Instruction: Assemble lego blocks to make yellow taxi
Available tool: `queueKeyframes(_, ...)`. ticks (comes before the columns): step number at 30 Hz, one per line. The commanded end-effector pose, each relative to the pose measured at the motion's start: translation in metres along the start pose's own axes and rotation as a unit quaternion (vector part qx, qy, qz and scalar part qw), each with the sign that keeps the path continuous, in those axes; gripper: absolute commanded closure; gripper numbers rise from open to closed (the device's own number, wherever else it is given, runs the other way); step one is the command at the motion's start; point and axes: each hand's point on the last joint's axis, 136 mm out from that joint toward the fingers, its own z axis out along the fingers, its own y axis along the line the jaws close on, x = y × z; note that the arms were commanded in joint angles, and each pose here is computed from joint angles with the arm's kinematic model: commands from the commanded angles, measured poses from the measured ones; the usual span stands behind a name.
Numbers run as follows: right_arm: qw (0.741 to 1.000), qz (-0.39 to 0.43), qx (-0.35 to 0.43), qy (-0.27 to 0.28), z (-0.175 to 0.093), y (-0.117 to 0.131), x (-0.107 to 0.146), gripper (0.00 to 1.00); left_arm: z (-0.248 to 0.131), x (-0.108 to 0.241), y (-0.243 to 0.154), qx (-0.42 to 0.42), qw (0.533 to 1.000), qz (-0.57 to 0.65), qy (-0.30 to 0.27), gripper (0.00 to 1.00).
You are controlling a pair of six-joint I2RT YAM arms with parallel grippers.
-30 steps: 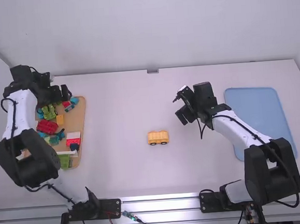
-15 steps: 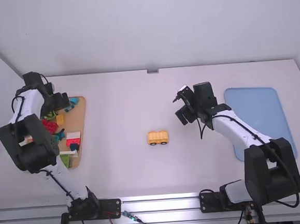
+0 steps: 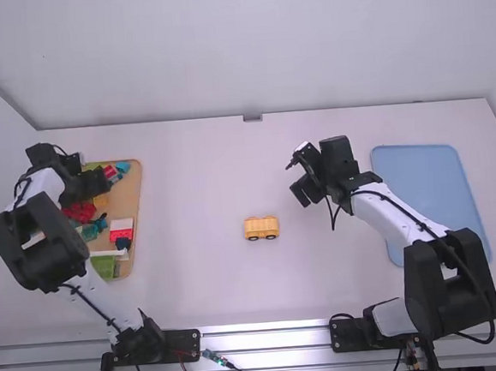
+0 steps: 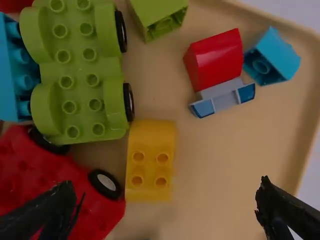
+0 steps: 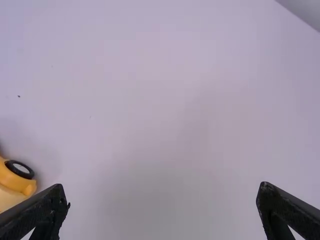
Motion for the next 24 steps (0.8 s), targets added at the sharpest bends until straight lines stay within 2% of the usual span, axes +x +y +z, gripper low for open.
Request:
queueKeyframes(1, 1.000, 0.001, -0.001, 0.004, 0.003, 0.001, 0.003, 0.01, 0.005, 0.007, -0.009, 0.027, 1.000, 0.014, 0.001, 0.06)
queueKeyframes(11, 1.000, 0.001, -0.001, 0.003, 0.003, 0.001, 0.003, 0.01, 0.024, 0.013, -0.015, 0.028, 0.999, 0.016, -0.026, 0.12)
queueKeyframes(24, 1.000, 0.001, -0.001, 0.003, 0.003, 0.001, 0.003, 0.01, 0.039, 0.026, -0.002, -0.008, 0.999, -0.017, -0.047, 0.24)
